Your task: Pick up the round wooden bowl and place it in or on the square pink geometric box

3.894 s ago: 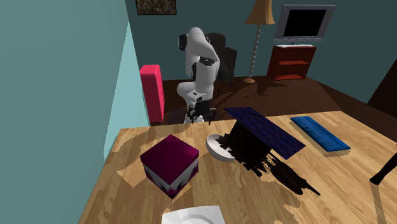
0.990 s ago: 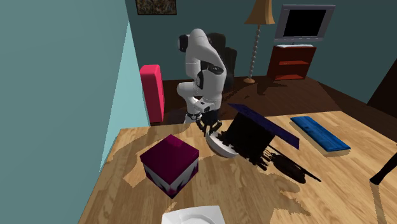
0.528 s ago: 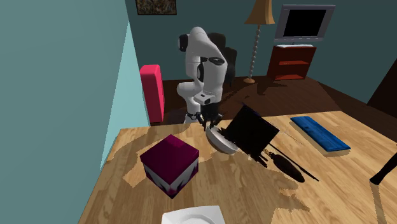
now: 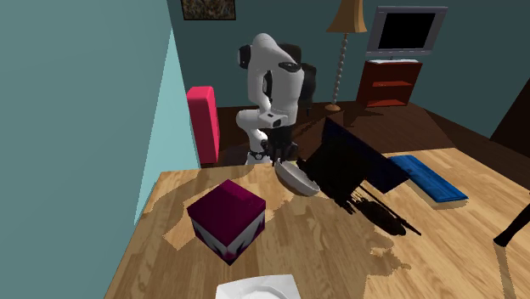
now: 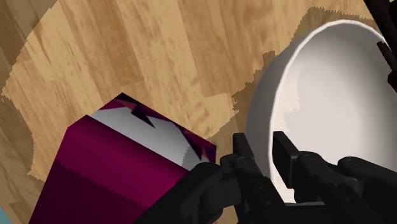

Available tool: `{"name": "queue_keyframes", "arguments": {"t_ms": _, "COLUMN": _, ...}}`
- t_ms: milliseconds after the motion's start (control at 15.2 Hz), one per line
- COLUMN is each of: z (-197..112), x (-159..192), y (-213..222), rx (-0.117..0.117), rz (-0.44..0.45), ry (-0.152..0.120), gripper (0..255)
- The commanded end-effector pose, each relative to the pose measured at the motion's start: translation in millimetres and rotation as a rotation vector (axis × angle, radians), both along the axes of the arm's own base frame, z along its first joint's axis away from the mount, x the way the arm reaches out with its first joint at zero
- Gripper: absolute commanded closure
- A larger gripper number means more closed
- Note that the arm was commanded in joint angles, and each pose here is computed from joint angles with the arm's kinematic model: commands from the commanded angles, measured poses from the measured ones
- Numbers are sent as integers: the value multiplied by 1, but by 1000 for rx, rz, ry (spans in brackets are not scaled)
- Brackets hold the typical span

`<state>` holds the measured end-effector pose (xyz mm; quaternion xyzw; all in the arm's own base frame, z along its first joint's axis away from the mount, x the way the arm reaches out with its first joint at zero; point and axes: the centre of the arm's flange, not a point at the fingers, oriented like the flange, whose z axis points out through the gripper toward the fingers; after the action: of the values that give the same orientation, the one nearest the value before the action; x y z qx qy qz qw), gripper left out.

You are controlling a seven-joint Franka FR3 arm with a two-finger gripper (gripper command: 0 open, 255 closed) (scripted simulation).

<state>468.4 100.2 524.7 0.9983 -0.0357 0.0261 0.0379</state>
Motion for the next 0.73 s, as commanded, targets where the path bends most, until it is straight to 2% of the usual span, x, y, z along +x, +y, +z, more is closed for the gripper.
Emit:
{"name": "queue_keyframes", "arguments": {"t_ms": 0, "z": 13, "x": 0, "y": 0, "rx": 0, "rz": -3, "ry": -5, "gripper": 255}}
{"name": "queue_keyframes", "arguments": {"t_ms": 660, "z": 66, "x": 0, "y": 0, "rx": 0, "rz": -3, "ry": -5, "gripper": 255}}
